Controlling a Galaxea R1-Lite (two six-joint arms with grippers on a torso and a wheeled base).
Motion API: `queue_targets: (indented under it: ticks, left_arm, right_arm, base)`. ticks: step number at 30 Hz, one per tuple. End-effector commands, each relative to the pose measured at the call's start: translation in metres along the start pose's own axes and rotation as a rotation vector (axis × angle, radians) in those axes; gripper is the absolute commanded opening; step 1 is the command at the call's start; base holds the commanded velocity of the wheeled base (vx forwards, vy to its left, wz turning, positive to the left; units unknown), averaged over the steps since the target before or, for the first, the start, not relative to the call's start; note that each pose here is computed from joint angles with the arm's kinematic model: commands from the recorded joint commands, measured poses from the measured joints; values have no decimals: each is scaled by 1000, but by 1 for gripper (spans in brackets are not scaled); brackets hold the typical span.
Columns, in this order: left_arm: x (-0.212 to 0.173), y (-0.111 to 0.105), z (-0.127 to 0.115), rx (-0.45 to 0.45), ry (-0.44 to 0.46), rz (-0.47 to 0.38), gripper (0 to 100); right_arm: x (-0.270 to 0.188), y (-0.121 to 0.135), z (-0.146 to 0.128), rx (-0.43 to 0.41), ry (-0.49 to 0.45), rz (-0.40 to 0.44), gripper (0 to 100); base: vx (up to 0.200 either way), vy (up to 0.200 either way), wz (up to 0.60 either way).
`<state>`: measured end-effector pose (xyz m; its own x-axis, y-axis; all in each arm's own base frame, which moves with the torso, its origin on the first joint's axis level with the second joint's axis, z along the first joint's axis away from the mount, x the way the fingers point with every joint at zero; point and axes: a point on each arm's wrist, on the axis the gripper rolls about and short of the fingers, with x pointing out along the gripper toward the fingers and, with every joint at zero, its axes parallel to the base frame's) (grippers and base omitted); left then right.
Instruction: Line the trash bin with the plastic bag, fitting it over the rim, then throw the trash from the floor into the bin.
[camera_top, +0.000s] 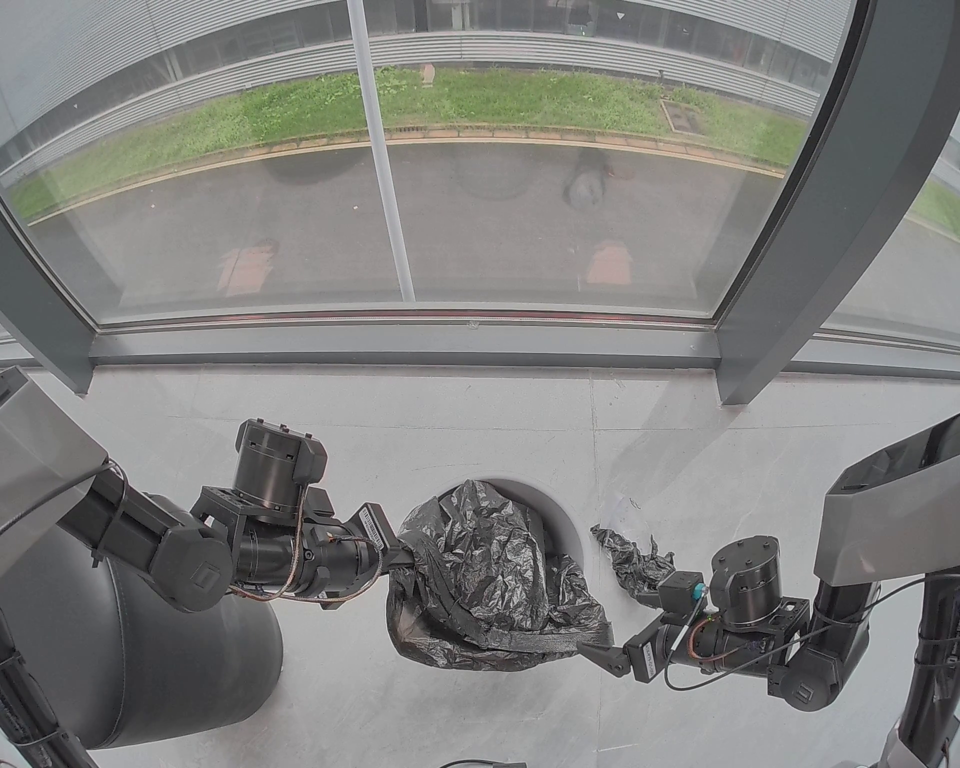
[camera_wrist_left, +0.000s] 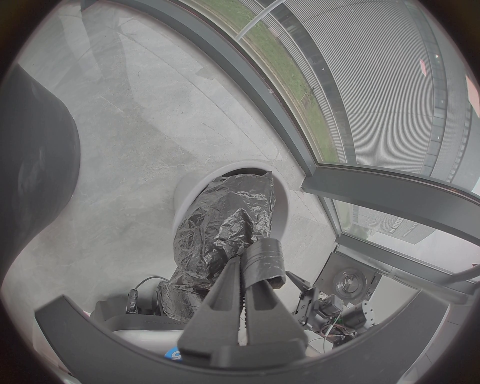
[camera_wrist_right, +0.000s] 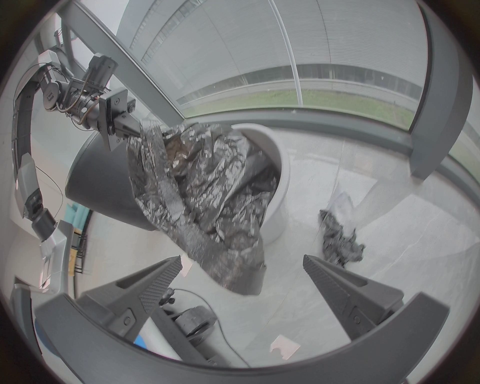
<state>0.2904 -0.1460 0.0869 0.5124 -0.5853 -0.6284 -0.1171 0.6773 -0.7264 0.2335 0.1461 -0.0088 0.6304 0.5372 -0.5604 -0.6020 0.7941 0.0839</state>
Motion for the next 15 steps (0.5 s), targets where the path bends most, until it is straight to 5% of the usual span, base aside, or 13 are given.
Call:
queue_targets:
  ticks: [1, 15]
  left_arm:
    - [-3, -3, 0, 5, -6, -10, 0]
    - [-3, -3, 0, 5, -6, -10, 0]
  right_arm:
    - [2, 19, 36, -92, -145, -53, 100]
    - [81, 94, 52, -362, -127, -134, 100]
  base:
    - [0, 0, 0]
    - [0, 0, 0]
